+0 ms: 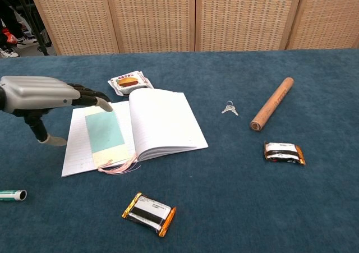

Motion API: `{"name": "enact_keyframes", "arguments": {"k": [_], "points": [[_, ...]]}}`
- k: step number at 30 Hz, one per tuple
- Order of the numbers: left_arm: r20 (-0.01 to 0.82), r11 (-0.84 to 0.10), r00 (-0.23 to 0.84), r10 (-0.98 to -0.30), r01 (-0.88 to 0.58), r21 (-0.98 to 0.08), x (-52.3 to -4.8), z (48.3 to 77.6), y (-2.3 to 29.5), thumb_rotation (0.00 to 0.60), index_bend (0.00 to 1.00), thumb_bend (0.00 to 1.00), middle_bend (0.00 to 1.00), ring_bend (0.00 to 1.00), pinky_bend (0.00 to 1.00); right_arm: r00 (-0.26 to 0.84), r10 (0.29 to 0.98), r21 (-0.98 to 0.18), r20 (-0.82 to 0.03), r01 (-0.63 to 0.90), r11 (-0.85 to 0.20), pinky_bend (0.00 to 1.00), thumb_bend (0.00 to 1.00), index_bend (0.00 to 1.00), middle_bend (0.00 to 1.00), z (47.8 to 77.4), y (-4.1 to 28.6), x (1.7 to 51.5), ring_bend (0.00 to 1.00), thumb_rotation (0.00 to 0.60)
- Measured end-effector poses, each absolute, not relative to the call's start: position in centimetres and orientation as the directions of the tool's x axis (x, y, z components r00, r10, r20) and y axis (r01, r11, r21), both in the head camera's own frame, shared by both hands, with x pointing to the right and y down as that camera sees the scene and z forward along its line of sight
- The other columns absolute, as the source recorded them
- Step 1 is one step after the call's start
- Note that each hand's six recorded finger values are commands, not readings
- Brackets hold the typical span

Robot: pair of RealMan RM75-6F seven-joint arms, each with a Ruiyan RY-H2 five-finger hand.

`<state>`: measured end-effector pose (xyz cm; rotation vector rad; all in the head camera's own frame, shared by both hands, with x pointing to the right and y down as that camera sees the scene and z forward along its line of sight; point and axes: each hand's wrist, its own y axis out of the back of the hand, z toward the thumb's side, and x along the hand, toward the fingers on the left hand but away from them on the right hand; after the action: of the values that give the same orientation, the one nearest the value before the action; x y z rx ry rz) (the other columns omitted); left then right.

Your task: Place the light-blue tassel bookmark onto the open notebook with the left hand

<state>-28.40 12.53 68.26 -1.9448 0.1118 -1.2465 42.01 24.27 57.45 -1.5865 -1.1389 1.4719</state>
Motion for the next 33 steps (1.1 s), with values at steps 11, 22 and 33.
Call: {"name": "enact_keyframes", "arguments": {"k": [11,22,33], "points": [[0.824,-0.793,0.358,-0.44,0.276,-0.543,-31.6,67.0,13.1,0.6,0.05,0.29,0.0,0.0,0.0,0.0,0.926,-0.914,-0.377,0.163,-0.372,0.0,0.16,0.0,0.0,56.8,24.5,41.7,0.0,0.6],[0.856,-0.822,0.293,-0.426,0.271,-0.501,-31.5,68.3,12.8,0.6,0.05,0.3,0.0,0.0,0.0,0.007,0.93,-0.916,-0.367,0.175,-0.362,0.0,0.16,0.0,0.0,56.3,24.6,41.8,0.0,0.6],[0.872,-0.832,0.262,-0.412,0.283,-0.478,-30.2,69.8,12.3,0.6,0.05,0.3,0.0,0.0,0.0,0.005,0.932,-0.917,-0.363,0.176,-0.358,0.0,0.16,0.0,0.0,56.1,24.5,41.9,0.0,0.6]]}}
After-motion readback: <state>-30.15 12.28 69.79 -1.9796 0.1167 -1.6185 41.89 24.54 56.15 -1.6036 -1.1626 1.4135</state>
